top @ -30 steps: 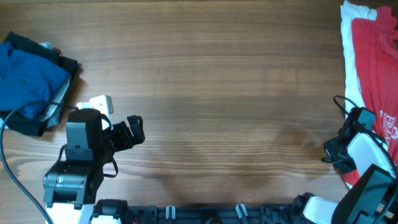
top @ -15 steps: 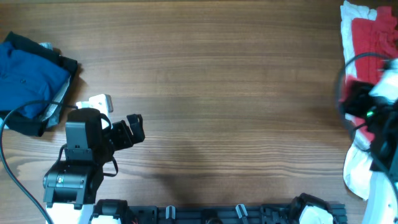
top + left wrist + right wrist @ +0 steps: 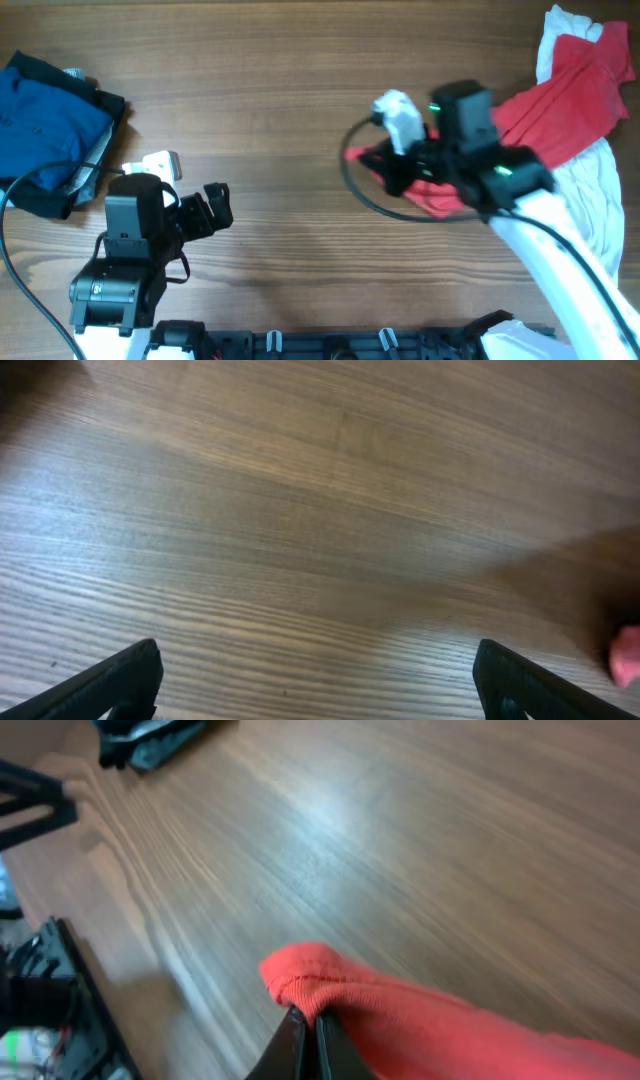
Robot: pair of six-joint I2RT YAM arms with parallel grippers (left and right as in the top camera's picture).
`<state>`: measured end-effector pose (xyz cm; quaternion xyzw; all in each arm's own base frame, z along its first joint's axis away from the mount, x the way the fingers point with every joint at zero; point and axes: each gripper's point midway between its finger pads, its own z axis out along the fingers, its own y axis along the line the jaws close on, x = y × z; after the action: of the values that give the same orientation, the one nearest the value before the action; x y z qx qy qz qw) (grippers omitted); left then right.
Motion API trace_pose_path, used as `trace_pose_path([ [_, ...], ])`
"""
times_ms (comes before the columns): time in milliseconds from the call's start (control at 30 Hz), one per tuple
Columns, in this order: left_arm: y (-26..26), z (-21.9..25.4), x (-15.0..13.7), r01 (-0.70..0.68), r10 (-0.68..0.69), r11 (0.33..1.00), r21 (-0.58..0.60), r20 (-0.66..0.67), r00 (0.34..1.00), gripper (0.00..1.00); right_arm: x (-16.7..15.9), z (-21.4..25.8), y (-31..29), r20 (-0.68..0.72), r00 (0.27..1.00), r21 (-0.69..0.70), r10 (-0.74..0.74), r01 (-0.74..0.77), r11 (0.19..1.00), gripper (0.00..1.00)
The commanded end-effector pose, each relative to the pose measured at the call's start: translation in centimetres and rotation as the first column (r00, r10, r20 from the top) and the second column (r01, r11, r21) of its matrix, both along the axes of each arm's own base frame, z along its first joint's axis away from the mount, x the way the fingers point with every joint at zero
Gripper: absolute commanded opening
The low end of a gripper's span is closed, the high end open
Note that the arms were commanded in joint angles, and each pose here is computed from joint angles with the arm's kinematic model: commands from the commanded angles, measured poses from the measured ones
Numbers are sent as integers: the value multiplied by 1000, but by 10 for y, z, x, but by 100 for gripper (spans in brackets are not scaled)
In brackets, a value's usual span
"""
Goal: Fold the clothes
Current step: 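Drag the red T-shirt leftward toward the left gripper, then grasp the shirt with the left gripper and stretch it across the table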
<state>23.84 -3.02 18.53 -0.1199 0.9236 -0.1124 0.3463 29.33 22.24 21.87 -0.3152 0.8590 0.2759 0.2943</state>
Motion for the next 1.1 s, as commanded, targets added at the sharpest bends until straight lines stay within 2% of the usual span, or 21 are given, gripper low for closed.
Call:
trace_pose_path([
  [0, -3, 9, 3, 7, -6, 1000, -16, 25, 1000, 100, 11, -17, 54, -9, 999, 56, 42, -41, 998, 4],
  [100, -3, 9, 3, 6, -6, 1000, -17, 25, 1000, 100, 12, -32, 107, 31, 992, 102, 122, -125, 987, 4],
  [133, -3, 9, 3, 7, -6, 1000, -17, 25, 1000, 100, 12, -39, 116, 40, 990, 97, 132, -135, 986, 7],
  [167, -3, 9, 3, 7, -6, 1000, -17, 25, 1000, 100, 18, -48, 121, 44, 995, 71, 89, -92, 993, 19],
  [233, -3, 9, 3, 7, -6, 1000, -17, 25, 1000, 100, 38, -55, 110, 63, 997, 23, -51, 50, 998, 59],
  [300, -3, 9, 3, 7, -6, 1000, -17, 25, 1000, 100, 62, -42, 84, 127, 972, 0, -196, 197, 980, 99],
  [367, -3, 10, 3, 7, -6, 1000, -17, 27, 1000, 100, 77, -18, 57, 173, 939, 18, -297, 299, 954, 99],
  [467, -7, 17, 9, 19, -17, 999, -31, 66, 998, 100, 85, 41, -33, 207, 827, 80, -522, 517, 852, 99],
  [533, -14, 24, 17, 52, -45, 997, -61, 102, 994, 100, 72, 60, -83, 213, 774, 74, -596, 596, 800, 100],
  [600, -30, 22, 25, 115, -104, 986, -118, 99, 990, 100, 47, 64, -139, 210, 722, 4, -660, 674, 739, 100],
  [633, -36, 15, 30, 128, -118, 980, -151, 69, 991, 100, 34, 61, -164, 217, 698, -50, -683, 707, 706, 100],
  [733, -47, -21, 43, 83, -108, 964, -251, -85, 991, 100, 5, 43, -232, 218, 554, -204, -804, 831, 517, 100],
  [833, -73, -58, 53, 114, -200, 926, -361, -211, 957, 100, -11, 26, -260, 180, 490, -287, -853, 855, 431, 100],
  [933, -99, -98, 61, 133, -265, 910, -392, -303, 915, 100, -16, 13, -273, 140, 441, -325, -887, 866, 380, 100],
  [1067, -142, -142, 69, 210, -354, 892, -401, -329, 875, 100, -16, 9, -274, 128, 439, -341, -889, 861, 377, 100],
])
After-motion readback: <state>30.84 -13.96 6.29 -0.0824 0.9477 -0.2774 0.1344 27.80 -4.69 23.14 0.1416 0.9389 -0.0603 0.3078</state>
